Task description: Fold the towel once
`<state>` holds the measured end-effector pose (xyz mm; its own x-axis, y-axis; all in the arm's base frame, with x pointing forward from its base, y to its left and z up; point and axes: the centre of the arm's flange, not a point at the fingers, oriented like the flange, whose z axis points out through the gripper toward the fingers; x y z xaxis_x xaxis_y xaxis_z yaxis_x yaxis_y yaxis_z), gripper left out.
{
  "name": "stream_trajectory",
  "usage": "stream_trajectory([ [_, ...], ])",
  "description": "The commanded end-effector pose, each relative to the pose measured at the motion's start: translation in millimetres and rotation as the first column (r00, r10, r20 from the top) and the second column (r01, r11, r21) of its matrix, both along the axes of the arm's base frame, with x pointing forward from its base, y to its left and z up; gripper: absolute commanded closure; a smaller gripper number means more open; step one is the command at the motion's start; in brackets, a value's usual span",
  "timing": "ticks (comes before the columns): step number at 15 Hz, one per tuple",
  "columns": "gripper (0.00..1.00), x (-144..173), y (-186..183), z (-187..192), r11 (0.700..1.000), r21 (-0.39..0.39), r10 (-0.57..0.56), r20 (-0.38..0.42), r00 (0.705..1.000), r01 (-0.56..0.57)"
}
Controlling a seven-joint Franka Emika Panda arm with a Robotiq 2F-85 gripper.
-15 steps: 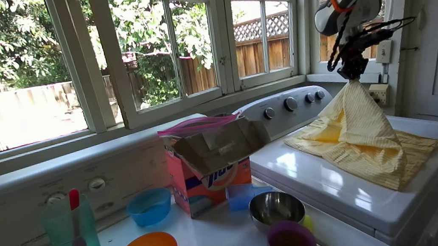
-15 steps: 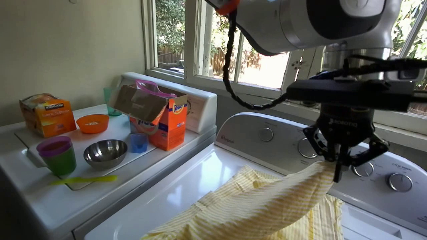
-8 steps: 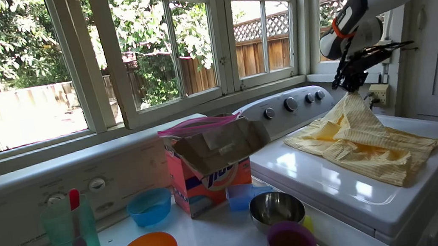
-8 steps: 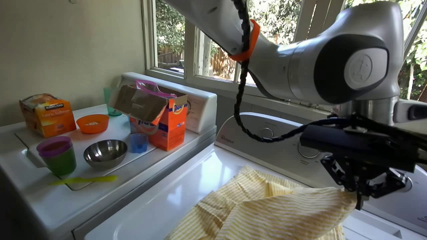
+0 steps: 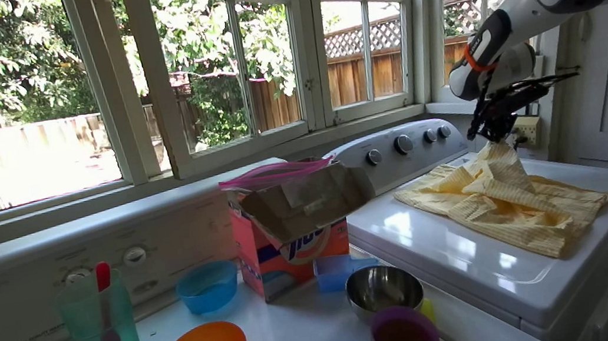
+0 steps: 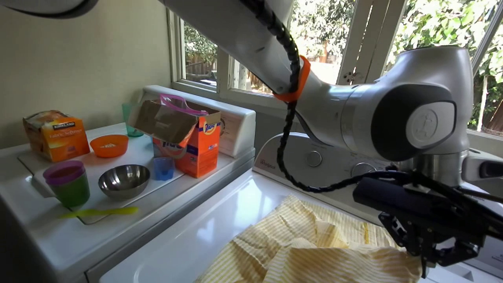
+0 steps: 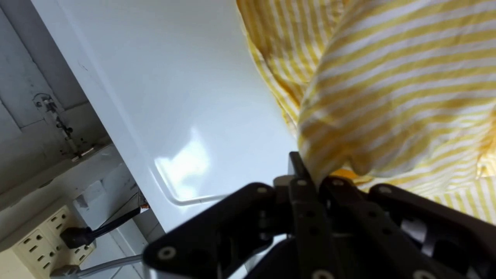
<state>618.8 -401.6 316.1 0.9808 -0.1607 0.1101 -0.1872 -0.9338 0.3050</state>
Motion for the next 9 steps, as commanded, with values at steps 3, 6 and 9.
stream_trajectory([
  [3, 0.99, 0, -2, -16, 0.999, -0.011, -0.031, -0.025, 0.999, 0.031],
  [6, 0.64, -1, 8, 11, 0.999, 0.017, -0.031, 0.0, 1.0, 0.031],
  [9, 0.43, -19, 28, 68, 0.997, 0.051, -0.051, -0.057, 0.997, 0.054],
])
